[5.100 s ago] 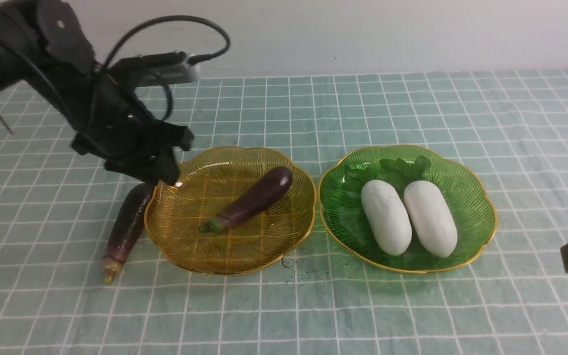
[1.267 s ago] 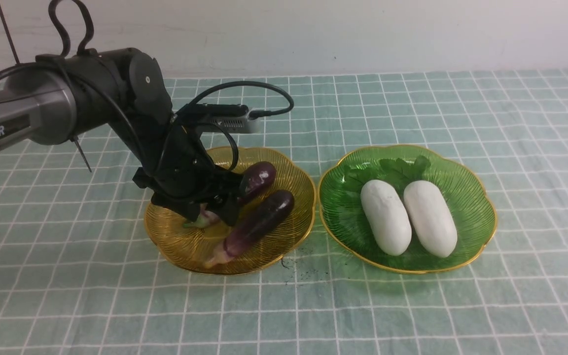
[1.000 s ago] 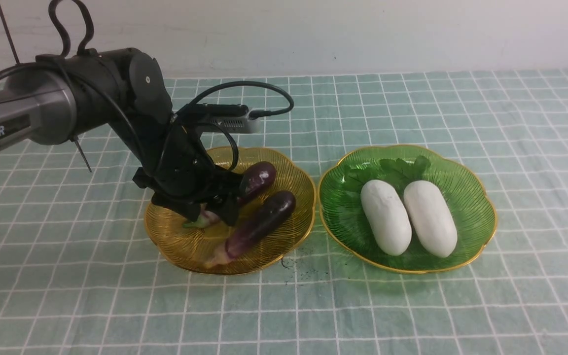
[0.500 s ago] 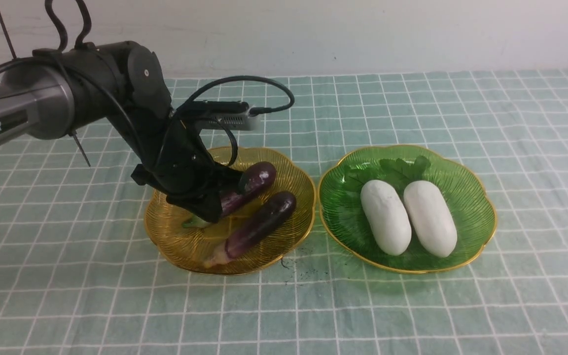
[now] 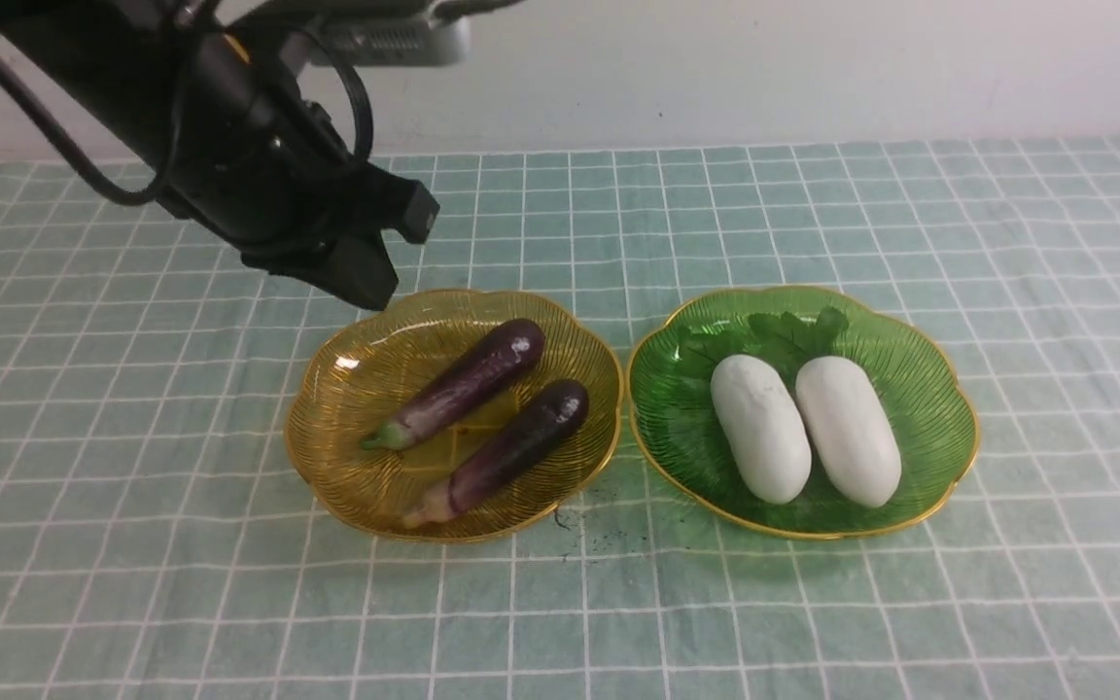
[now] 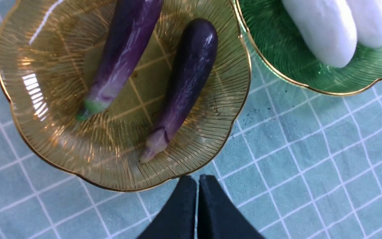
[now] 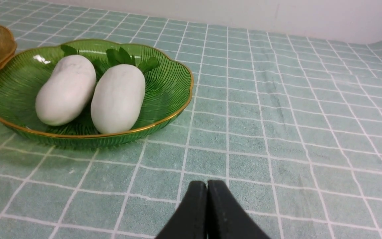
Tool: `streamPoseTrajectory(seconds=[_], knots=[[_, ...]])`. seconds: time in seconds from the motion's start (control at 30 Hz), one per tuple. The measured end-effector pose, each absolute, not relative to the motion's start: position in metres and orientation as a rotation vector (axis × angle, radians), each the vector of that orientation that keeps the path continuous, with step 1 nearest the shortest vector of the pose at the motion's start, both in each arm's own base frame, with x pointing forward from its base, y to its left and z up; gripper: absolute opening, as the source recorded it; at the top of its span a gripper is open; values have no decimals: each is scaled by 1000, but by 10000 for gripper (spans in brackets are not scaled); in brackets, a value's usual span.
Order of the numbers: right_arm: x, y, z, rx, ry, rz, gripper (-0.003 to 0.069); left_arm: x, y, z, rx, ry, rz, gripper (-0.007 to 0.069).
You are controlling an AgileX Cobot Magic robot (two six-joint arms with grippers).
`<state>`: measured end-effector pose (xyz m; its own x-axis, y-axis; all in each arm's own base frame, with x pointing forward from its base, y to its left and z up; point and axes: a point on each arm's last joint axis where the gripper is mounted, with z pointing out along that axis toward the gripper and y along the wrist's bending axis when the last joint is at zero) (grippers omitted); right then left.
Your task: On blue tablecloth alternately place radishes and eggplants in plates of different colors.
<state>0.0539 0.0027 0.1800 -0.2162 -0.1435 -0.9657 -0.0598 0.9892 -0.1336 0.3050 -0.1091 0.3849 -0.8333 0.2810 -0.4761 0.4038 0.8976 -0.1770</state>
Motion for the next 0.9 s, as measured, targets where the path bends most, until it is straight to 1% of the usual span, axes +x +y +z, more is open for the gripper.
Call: streamPoseTrajectory(seconds=[0.23,0.33,0.37,0.43,0.53,0.57,0.6,0.73,0.77,0.87,0.9], knots=[[54,3,180,-150,1790,-77,-15,263,-97,430,496,2473,-379,-8],[54,3,180,-150,1790,-77,-15,245,-92,441,496,2431,-380,-8],[54,3,180,-150,1790,-77,-15,230,-88,449,495,2401,-380,-8],[54,3,180,-150,1790,-77,-15,216,-84,455,499,2372,-378,-8],[54,3,180,-150,1790,-77,-15,174,-71,462,525,2301,-356,-8],[54,3,180,-150,1790,-77,-15,169,-69,460,528,2299,-355,-8],[54,3,180,-150,1790,-77,-15,143,-62,459,534,2266,-350,-8],[54,3,180,-150,1790,-77,-15,92,-47,445,524,2185,-353,-8],[54,3,180,-150,1790,-77,-15,78,-43,434,507,2142,-360,-8],[54,3,180,-150,1790,-77,-15,50,-34,415,445,1965,-366,-8],[54,3,180,-150,1790,-77,-15,50,-34,410,441,1965,-366,-8]])
